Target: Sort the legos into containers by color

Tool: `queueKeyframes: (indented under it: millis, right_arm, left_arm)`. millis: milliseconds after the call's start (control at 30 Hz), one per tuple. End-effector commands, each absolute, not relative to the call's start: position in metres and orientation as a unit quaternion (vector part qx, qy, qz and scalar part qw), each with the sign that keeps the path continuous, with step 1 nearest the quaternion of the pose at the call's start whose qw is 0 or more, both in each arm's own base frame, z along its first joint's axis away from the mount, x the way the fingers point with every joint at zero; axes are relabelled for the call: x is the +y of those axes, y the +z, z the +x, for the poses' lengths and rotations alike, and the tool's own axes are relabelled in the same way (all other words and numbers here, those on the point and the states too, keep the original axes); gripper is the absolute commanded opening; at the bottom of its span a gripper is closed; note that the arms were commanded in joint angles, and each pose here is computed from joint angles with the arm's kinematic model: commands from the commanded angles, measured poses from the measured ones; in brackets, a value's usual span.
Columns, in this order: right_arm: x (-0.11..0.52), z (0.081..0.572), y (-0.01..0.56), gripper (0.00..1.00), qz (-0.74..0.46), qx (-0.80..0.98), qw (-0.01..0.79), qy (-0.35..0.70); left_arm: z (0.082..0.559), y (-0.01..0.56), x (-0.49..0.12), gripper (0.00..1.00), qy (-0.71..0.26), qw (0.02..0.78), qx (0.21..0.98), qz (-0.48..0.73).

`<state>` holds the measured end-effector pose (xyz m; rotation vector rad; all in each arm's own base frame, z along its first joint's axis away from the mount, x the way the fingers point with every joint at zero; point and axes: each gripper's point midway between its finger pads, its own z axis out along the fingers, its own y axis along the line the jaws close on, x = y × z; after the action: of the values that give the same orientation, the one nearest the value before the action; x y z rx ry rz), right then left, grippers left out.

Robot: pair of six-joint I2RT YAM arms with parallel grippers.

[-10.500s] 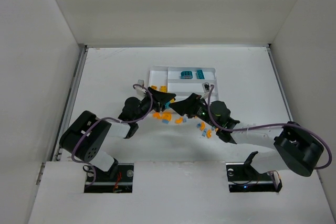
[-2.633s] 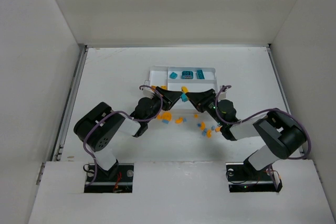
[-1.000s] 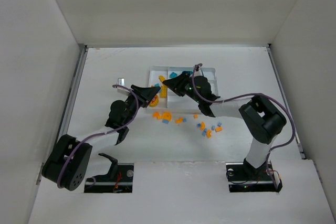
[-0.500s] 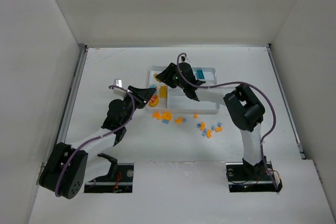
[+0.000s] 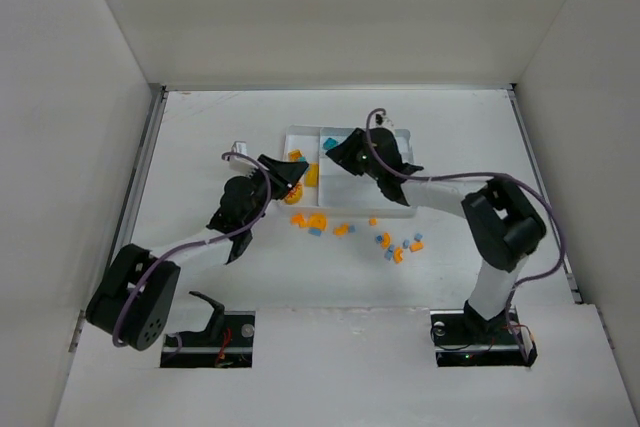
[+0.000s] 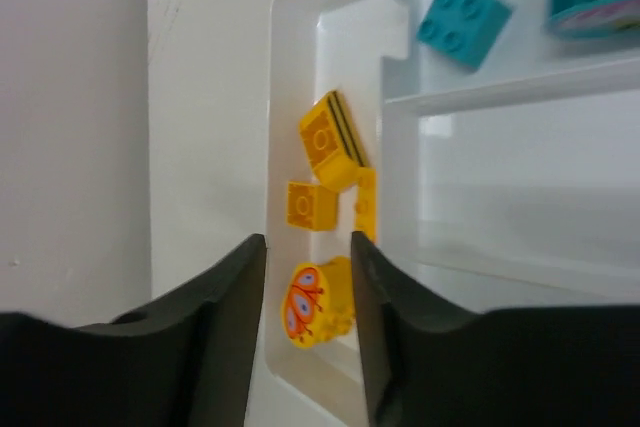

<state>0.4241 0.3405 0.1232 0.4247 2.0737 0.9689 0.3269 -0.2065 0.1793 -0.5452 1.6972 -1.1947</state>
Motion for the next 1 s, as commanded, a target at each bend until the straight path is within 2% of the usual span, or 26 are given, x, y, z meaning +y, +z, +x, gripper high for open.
queueKeyframes:
  millis: [0,33,100,200,400,600,967]
  right_arm:
    - [0.292,0.431,0.187,0.35,0.179,0.761,0.483,0.395]
    - [0.28,0.426,0.189,0.28,0.179,0.76,0.49,0.388]
    - [0.259,0.412,0.188,0.21,0.166,0.765,0.502,0.368]
    - [0.239,0.391,0.183,0.22,0.154,0.771,0.514,0.343]
    - [0.219,0.355,0.194,0.3,0.131,0.761,0.533,0.345]
    - [0.203,0.334,0.201,0.46,0.11,0.759,0.55,0.33]
    - [0.204,0.319,0.214,0.5,0.105,0.741,0.554,0.364]
  left_arm:
    - [0.346,0.204,-0.223,0.17,-0.487,0.507,0.683,-0.2]
    - [0.35,0.202,-0.229,0.17,-0.48,0.506,0.689,-0.196]
    - [0.36,0.199,-0.24,0.17,-0.463,0.509,0.701,-0.188]
    - [0.373,0.197,-0.251,0.17,-0.429,0.526,0.714,-0.172]
    - [0.412,0.18,-0.272,0.18,-0.357,0.532,0.755,-0.135]
    - [0.448,0.153,-0.293,0.18,-0.303,0.518,0.794,-0.099]
    - [0.486,0.124,-0.317,0.19,-0.224,0.514,0.827,-0.039]
